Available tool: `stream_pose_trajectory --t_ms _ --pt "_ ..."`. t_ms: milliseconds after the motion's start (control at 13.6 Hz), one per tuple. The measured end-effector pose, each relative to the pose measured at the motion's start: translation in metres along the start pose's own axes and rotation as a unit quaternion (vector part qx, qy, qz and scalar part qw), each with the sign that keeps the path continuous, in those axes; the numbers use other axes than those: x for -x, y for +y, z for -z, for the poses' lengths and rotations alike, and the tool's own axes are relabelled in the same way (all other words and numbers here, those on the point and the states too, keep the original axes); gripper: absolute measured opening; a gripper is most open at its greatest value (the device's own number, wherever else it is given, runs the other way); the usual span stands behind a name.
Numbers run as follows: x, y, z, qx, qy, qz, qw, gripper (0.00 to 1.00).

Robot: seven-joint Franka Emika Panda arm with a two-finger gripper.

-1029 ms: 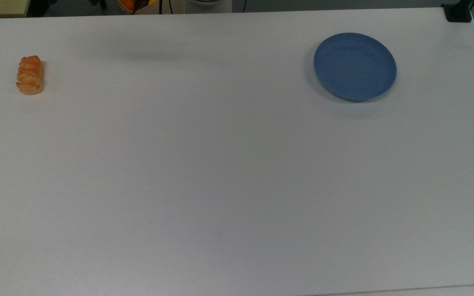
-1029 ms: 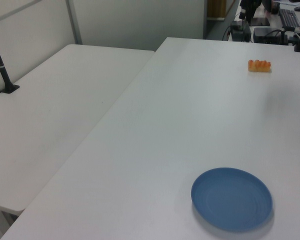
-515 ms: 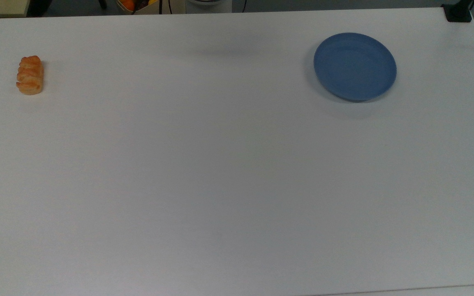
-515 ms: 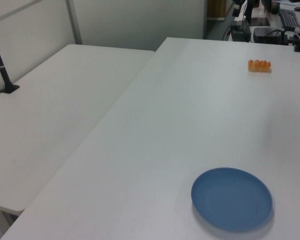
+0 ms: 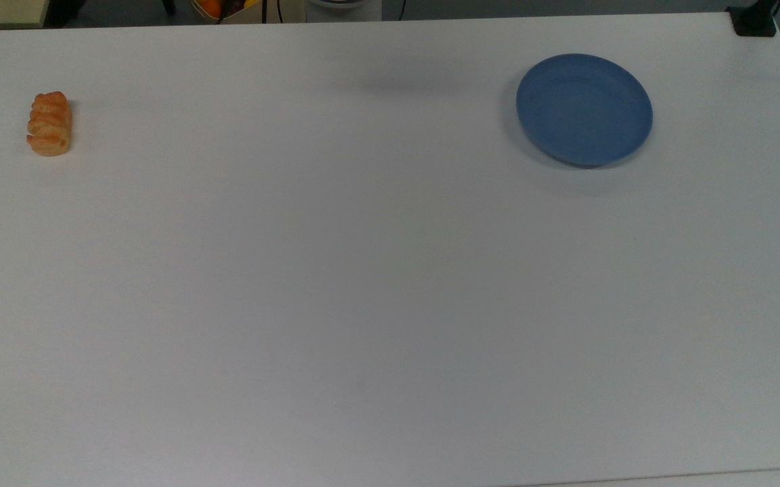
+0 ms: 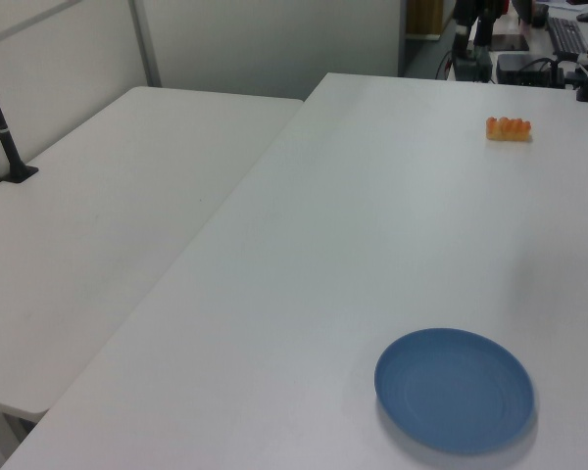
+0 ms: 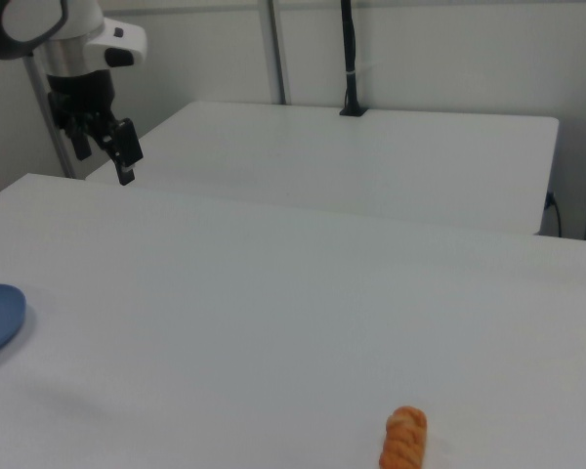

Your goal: Put the bread on the table

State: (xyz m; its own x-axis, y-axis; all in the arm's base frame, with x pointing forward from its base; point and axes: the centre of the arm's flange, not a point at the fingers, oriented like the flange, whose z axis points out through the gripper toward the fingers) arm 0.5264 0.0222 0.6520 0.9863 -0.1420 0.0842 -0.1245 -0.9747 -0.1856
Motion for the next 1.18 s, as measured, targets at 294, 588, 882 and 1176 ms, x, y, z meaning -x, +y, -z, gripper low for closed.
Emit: stream_pose_trajectory --t_ms 294,588,882,1176 --pt "0.006 -0.027 -0.022 0.032 -0.016 0.036 0.9987 1.00" --pt "-0.010 -0.030 -0.040 0.042 0.003 0.089 0.9952 1.00" --pt "-0.026 -0.025 -0.068 0.062 -0.009 0.162 0.9849 1.00" --pt "-0.028 -0.025 -0.071 0.064 -0.010 0.169 0.9835 1.00"
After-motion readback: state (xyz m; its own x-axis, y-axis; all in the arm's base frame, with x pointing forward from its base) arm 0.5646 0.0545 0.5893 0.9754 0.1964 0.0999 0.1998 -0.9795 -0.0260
